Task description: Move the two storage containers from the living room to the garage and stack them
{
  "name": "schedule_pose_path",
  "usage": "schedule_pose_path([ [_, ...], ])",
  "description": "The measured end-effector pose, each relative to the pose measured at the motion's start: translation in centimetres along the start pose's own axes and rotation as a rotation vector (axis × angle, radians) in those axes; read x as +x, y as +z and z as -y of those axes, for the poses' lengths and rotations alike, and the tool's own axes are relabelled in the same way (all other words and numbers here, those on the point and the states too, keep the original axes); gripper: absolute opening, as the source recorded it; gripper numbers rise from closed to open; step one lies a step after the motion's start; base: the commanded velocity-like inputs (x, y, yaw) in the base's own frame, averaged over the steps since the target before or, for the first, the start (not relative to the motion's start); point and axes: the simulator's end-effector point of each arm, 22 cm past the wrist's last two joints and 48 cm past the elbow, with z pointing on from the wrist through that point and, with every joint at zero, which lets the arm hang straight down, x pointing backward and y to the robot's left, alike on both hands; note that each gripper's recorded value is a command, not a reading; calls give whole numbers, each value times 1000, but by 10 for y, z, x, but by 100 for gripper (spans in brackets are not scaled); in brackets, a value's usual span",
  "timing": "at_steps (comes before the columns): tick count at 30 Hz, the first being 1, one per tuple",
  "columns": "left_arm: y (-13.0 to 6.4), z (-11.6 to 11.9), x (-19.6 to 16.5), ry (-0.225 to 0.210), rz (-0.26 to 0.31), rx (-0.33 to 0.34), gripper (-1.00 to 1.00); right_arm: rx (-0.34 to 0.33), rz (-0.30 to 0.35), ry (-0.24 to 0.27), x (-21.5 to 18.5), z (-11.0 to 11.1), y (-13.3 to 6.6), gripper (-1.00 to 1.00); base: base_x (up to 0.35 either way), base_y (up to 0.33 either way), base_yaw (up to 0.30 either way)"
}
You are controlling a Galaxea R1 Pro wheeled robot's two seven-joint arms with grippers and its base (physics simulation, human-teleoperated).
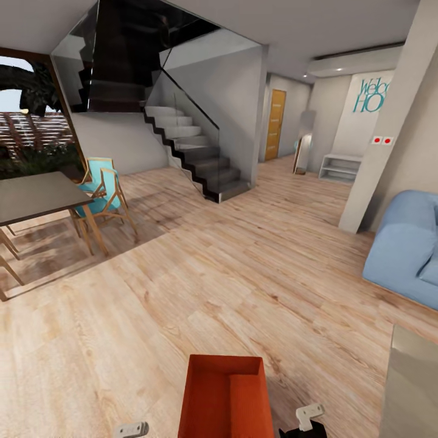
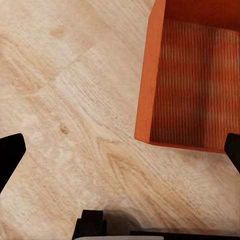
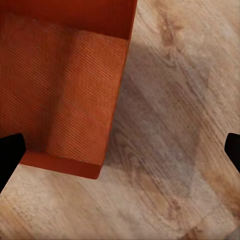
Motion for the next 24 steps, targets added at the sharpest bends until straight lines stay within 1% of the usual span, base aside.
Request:
schedule_pose_path([
  [19, 3, 1, 11, -1, -28, 0, 100, -3, -24, 3, 11, -1, 3, 100, 0, 0, -1],
  [24, 4, 1, 14, -1, -36, -1, 100, -4, -32, 6, 15, -1, 4, 100, 0, 0, -77],
])
